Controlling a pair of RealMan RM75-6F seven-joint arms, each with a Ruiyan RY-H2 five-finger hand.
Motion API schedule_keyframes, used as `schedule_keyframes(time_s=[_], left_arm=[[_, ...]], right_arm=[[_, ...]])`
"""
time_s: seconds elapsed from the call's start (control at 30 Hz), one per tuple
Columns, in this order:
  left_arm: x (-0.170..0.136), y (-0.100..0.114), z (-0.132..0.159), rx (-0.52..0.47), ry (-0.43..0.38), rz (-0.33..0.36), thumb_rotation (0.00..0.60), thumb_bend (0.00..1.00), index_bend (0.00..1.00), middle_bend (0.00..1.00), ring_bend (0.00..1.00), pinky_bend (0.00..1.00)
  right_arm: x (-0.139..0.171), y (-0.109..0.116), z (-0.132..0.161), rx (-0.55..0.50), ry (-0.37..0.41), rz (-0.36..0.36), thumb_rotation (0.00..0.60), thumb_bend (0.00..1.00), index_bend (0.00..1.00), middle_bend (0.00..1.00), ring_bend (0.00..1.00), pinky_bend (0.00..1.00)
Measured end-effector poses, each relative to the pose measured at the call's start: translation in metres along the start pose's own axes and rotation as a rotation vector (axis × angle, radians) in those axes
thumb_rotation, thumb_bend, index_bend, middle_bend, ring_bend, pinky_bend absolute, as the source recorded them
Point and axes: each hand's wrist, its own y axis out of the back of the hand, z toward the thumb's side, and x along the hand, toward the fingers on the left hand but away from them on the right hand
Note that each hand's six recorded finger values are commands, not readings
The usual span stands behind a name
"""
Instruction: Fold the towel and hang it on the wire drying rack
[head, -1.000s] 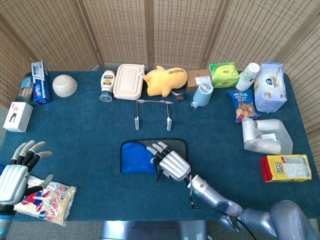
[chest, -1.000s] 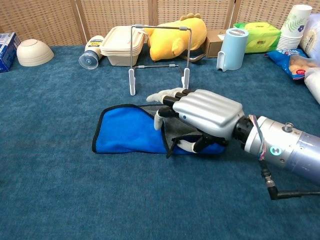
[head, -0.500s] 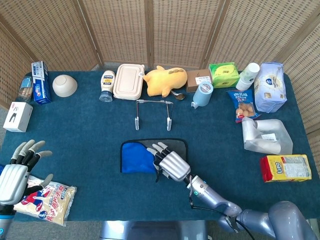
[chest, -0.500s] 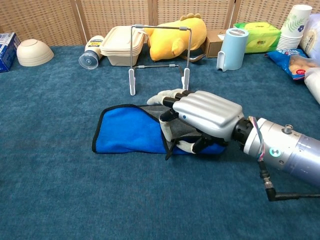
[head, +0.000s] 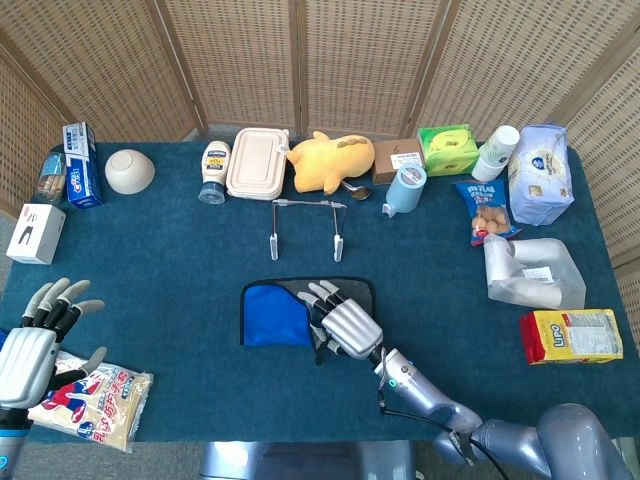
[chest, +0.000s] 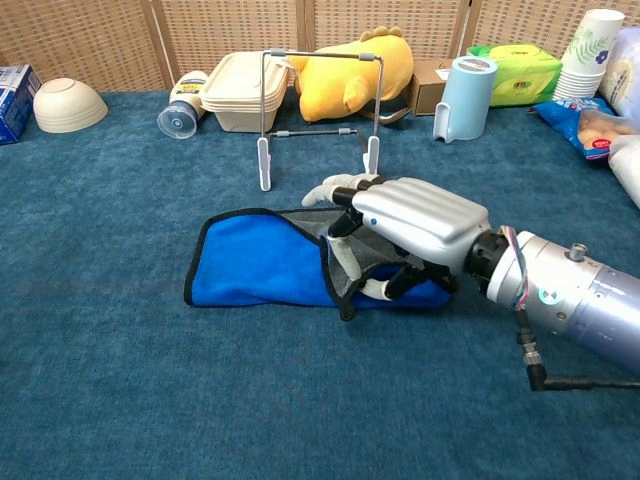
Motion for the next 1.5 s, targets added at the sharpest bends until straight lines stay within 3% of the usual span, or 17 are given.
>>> schedule_keyframes(time_s=[0.53, 0.93, 1.5], left_arm=[[0.000, 0.000, 0.001, 0.001, -0.001, 0.002, 0.600, 0.37, 0.26, 0.12, 0.00, 0.00], [-0.003, 0.001, 0.001, 0.003, 0.003, 0.004, 0.600, 0.37, 0.26, 0.12, 0.00, 0.00], [-0.008, 0.004, 0.000, 0.007, 0.015, 0.011, 0.600, 0.37, 0.26, 0.12, 0.00, 0.00]], right_arm=[[-0.001, 0.018, -0.014, -0.127, -0.072, -0.031, 0.600, 0.35, 0.71, 0.15, 0.00, 0.00], [-0.016, 0.029, -0.031, -0.210, -0.141, -0.003, 0.600, 0.36, 0.71, 0.15, 0.00, 0.00], [-0.032, 0.032, -0.061, -0.243, -0.208, 0.044, 0.600, 0.35, 0.71, 0.15, 0.00, 0.00]])
